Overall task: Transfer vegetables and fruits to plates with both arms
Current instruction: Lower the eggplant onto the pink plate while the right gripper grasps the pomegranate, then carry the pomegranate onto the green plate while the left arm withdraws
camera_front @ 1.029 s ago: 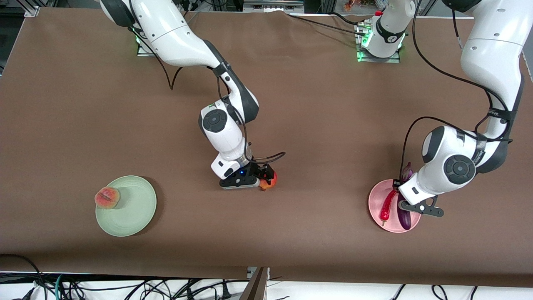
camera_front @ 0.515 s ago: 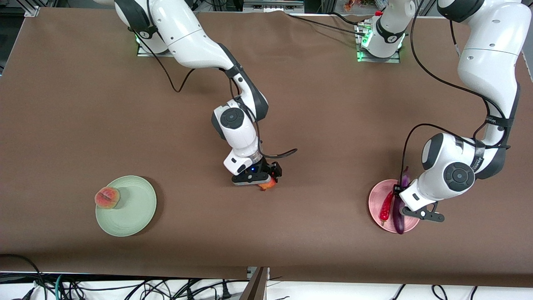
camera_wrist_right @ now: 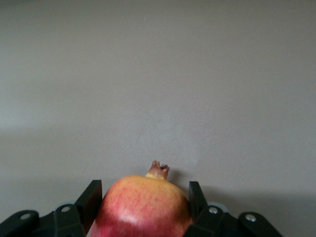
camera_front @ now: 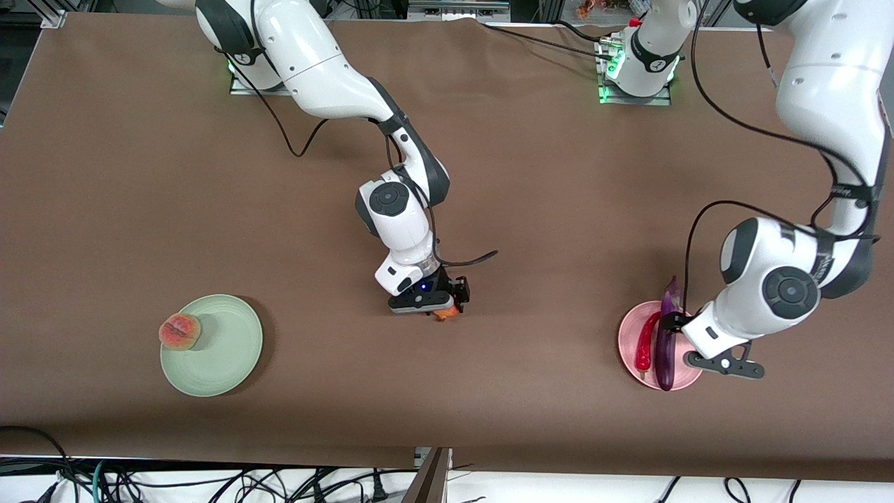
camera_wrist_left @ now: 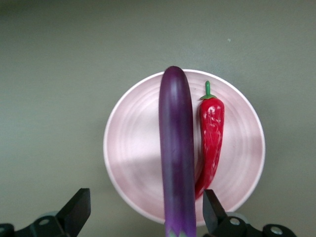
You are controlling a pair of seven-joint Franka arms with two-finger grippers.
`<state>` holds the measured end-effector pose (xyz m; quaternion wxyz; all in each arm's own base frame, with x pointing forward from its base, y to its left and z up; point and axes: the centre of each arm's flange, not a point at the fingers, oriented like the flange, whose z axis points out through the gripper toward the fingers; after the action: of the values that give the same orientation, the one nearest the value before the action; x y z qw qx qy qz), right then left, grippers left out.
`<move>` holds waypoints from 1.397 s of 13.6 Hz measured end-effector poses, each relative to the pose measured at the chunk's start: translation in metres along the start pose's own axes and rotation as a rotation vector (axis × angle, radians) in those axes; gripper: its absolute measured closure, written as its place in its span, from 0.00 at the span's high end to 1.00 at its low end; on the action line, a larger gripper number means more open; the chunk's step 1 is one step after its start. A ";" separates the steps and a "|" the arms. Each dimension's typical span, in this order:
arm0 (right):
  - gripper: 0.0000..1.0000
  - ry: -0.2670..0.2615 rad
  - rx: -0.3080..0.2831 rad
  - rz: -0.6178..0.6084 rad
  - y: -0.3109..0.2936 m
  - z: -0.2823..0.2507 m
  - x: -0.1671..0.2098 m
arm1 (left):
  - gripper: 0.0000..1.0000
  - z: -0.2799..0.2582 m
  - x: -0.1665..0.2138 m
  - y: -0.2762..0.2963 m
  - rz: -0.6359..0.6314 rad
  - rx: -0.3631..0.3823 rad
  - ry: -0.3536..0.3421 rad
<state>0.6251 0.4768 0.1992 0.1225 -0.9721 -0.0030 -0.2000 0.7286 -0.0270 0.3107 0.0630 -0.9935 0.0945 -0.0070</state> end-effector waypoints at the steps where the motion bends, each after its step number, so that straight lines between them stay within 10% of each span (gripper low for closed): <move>1: 0.76 0.005 -0.018 -0.005 0.006 -0.002 0.007 | 1.00 -0.031 -0.002 -0.003 -0.005 0.020 0.012; 7: 0.76 -0.133 -0.151 -0.148 0.100 -0.072 0.112 | 1.00 -0.200 -0.053 -0.015 -0.117 -0.057 0.025; 12: 0.76 -0.294 -0.086 -0.395 0.292 -0.117 0.178 | 1.00 -0.278 -0.101 -0.017 -0.159 -0.082 -0.003; 19: 0.76 -0.329 -0.015 -0.593 0.427 -0.110 0.176 | 1.00 -0.280 -0.156 -0.007 -0.190 -0.078 -0.047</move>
<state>0.7678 0.0287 0.2646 0.0494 -0.9490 -0.3039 -0.0674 0.5696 -0.0252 0.5892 0.0257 -0.9996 -0.0014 0.0141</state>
